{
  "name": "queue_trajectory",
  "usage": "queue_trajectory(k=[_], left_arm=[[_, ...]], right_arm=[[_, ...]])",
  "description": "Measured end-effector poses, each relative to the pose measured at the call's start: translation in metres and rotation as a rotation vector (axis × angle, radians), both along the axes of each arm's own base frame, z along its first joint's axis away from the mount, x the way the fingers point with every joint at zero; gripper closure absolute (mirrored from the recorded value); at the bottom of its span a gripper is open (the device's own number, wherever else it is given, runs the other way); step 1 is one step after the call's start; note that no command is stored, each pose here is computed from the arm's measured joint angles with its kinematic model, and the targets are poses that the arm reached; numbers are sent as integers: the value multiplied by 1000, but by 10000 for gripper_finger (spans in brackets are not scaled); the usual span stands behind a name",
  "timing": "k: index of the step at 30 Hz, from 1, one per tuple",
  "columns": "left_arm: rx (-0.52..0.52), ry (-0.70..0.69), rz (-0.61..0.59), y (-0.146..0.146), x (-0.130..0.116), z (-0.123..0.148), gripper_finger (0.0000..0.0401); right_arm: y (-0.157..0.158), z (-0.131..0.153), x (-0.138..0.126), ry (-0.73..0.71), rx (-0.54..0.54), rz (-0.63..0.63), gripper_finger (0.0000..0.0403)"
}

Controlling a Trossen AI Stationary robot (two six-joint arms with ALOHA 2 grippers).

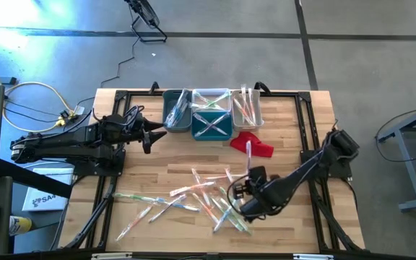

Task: Pick & Place Toothbrushes
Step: Put the right purple toothbrush into the blue bin

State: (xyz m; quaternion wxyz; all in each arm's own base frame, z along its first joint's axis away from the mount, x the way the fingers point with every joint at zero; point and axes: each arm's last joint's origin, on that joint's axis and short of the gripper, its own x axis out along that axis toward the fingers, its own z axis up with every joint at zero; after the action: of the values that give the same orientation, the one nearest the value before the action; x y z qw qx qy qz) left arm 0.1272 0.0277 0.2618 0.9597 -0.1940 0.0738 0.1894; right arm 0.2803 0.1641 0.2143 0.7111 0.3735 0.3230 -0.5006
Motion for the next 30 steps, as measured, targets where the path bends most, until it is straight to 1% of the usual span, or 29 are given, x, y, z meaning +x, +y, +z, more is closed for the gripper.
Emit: queue_trajectory(k=[3, 6, 9, 13, 19, 22, 26, 30], left_arm=[[0, 1, 0, 0, 0, 0, 195], [0, 0, 0, 0, 0, 0, 195], [0, 0, 0, 0, 0, 0, 195], [0, 1, 0, 0, 0, 0, 195], [0, 1, 0, 0, 0, 0, 195], [0, 0, 0, 0, 0, 0, 195], [-1, 3, -1, 0, 0, 0, 195], [-1, 6, 0, 0, 0, -1, 195]], right_arm=[[-8, 1, 7, -28, -50, 9, 393], [-13, 1, 12, -14, -48, 37, 393], [-17, 0, 17, 19, -1, 66, 393], [-20, -3, 20, 91, 113, 91, 393], [-21, -11, 23, 179, 208, 135, 393], [-22, -19, 28, 200, 225, 126, 393], [-24, -30, 33, 250, 244, 145, 393], [-27, -40, 38, 292, 295, 161, 393]])
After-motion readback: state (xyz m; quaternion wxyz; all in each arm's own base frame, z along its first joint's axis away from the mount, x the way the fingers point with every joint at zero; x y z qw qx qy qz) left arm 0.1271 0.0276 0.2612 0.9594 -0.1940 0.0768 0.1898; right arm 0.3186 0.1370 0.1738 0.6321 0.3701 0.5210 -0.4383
